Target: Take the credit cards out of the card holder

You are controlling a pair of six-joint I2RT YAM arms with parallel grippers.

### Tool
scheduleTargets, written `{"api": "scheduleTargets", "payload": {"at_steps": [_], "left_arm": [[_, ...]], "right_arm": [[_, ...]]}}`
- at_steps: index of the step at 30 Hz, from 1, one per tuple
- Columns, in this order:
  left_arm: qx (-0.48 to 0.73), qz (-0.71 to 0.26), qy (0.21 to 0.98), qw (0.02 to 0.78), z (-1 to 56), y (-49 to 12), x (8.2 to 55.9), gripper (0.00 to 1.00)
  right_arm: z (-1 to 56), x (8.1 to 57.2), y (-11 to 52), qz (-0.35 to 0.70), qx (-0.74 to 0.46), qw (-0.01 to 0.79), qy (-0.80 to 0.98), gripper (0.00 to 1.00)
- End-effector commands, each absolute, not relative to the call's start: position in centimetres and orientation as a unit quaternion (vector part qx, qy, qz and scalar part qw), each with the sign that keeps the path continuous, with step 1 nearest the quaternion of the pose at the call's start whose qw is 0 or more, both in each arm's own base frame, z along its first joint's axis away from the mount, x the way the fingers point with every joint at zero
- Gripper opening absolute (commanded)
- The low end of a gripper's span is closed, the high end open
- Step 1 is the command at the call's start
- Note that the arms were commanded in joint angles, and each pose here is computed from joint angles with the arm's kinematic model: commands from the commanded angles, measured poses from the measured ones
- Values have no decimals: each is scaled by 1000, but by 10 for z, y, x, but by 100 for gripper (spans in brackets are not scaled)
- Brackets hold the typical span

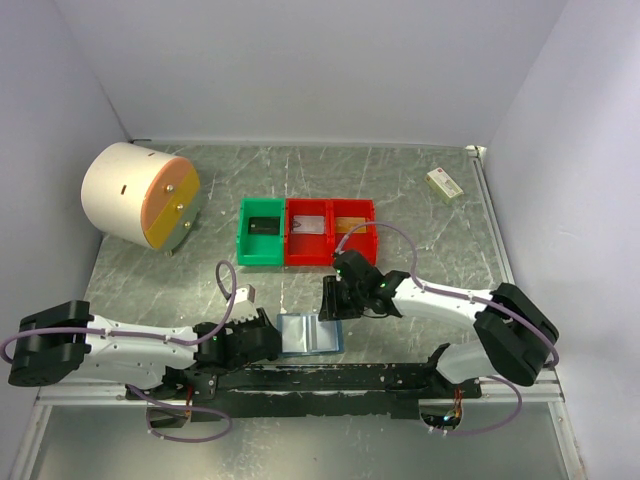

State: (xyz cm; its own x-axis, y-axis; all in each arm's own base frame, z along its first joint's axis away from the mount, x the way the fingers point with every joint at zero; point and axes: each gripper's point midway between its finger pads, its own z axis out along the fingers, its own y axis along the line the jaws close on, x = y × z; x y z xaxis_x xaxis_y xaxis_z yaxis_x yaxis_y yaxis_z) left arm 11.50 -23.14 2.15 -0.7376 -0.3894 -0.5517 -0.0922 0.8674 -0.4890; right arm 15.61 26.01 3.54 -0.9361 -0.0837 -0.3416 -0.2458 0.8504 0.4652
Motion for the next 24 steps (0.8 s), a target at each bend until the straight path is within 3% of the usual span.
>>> {"api": "scheduleTargets", "payload": {"at_steps": [1,9,16,24], "left_arm": [[-130,-219,907,336,22,-232,114,42],[-131,-224,905,336,24,-232,114,41],[-124,-213,909,337,25,-236,114,40],[-124,-211,909,338,25,-236,115,39]], "right_arm": [[26,153,259,259,-81,144,952,41],[37,157,262,268,-83,158,947,38],[48,169,244,218,-74,191,954,44],[50,157,261,275,-80,168,943,45]]}}
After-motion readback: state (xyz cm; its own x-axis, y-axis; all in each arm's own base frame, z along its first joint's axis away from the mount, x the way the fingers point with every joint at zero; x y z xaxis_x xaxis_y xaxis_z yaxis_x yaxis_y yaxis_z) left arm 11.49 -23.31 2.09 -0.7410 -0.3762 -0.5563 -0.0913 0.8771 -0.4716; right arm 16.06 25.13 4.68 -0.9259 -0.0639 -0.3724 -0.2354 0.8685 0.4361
